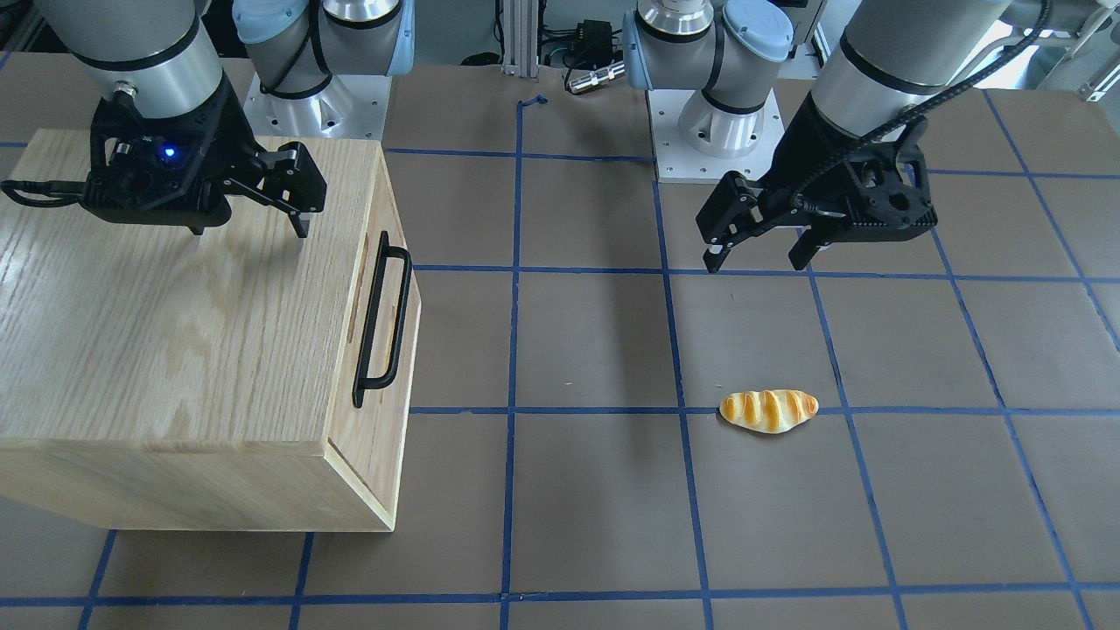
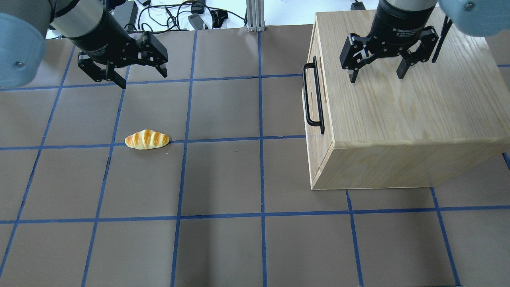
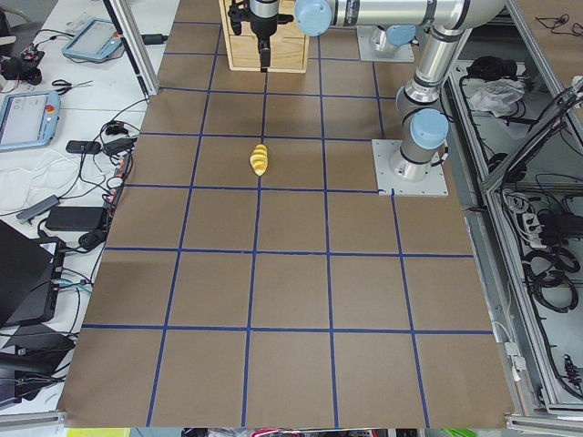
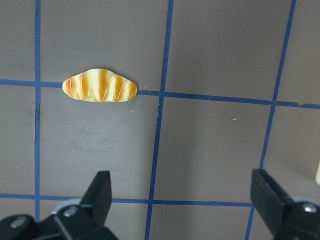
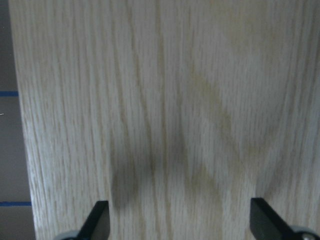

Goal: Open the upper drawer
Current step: 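Move the left gripper toward the cabinet and around the black drawer handle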

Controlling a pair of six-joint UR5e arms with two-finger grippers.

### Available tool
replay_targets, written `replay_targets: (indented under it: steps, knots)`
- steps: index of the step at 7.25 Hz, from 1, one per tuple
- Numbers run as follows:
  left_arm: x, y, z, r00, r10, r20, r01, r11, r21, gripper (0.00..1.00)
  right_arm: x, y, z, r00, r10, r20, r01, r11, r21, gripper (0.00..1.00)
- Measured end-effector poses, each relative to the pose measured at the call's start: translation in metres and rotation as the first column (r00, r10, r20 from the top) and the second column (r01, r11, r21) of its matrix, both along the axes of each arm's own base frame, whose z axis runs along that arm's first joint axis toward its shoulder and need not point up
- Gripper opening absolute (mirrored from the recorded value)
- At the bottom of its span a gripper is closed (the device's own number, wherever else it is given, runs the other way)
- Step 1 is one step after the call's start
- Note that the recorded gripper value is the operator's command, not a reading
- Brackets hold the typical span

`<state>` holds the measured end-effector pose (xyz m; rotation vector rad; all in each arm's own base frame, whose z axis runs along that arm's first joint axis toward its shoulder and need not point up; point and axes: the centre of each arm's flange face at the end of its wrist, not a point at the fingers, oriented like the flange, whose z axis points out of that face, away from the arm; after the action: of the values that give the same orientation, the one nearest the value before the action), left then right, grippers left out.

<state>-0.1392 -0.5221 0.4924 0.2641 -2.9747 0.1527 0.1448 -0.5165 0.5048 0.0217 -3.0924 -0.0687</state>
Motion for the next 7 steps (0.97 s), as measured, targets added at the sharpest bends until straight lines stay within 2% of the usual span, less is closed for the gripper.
replay_targets:
  steps: [3, 7]
  knots:
    - [-0.072, -0.008, -0.008, 0.988, 0.040, -0.152, -0.048, 0.998, -0.048, 1.00, 0.000, 0.000, 0.000, 1.000, -0.001, 0.000, 0.001, 1.000, 0.000, 1.00]
    - [-0.151, -0.013, -0.049, 0.970, -0.066, -0.234, 0.058, 0.997, -0.040, 1.00, 0.000, 0.000, 0.000, 1.000, -0.001, 0.000, 0.001, 1.000, 0.001, 1.00]
